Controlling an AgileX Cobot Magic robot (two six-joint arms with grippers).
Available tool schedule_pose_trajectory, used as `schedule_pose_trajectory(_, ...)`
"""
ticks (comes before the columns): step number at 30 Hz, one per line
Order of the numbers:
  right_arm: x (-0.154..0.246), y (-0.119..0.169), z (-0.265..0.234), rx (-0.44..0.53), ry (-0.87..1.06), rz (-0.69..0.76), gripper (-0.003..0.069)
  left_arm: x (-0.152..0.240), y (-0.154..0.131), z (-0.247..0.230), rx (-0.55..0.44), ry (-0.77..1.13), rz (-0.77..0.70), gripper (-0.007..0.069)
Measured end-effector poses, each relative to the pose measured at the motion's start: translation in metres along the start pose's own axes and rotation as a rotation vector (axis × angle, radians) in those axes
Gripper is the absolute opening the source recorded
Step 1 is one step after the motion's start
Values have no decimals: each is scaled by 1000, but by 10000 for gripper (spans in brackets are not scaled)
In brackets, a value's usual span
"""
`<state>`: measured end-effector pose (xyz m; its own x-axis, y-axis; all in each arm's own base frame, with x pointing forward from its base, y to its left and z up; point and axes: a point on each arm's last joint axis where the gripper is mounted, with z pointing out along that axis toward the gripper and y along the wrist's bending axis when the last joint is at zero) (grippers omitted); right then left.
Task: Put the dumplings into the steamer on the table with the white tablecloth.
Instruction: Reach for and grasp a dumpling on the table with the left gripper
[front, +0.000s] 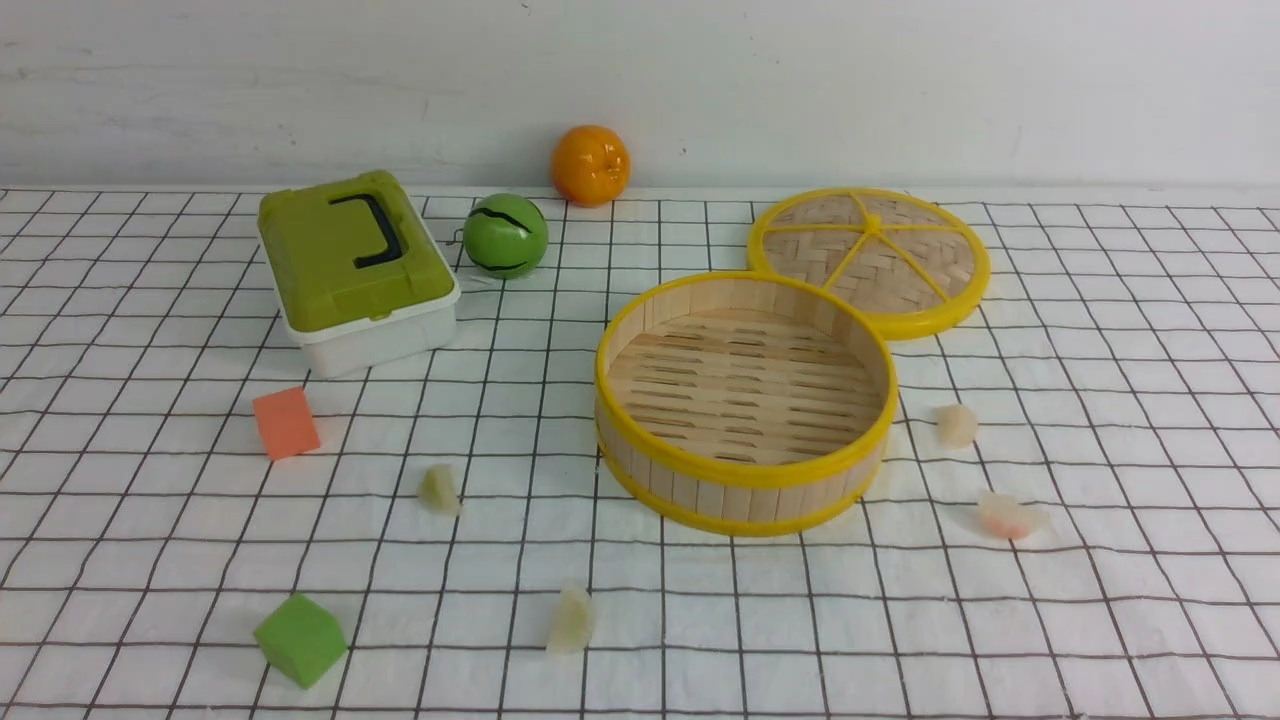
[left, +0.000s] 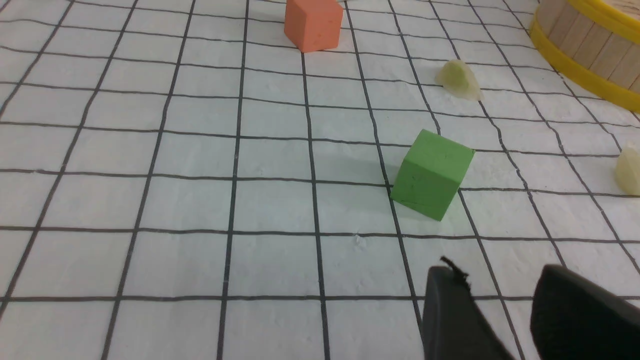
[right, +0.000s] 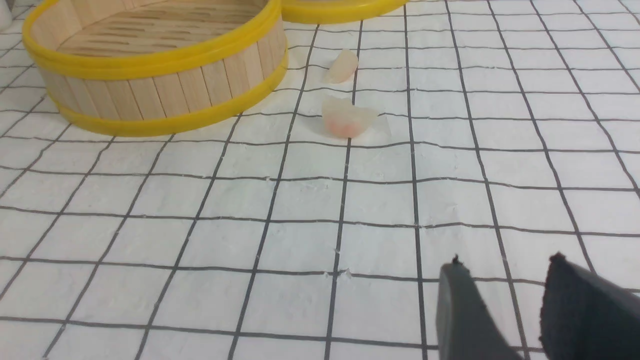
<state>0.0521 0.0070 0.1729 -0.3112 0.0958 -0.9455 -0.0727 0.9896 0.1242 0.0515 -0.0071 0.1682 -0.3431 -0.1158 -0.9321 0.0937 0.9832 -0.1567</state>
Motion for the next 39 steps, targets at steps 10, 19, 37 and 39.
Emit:
schedule_pose_trajectory(10,0,0,0,0,0,0,240,0,0,0,0,0,0,239)
schedule_pose_trajectory(19,0,0,0,0,0,0,240,0,0,0,0,0,0,239)
schedule_pose_trajectory(37,0,0,0,0,0,0,240,0,1,0,-8,-2,20,239)
schedule_pose_trajectory(39,0,0,0,0,0,0,240,-1,1,0,-6,-13,20,239)
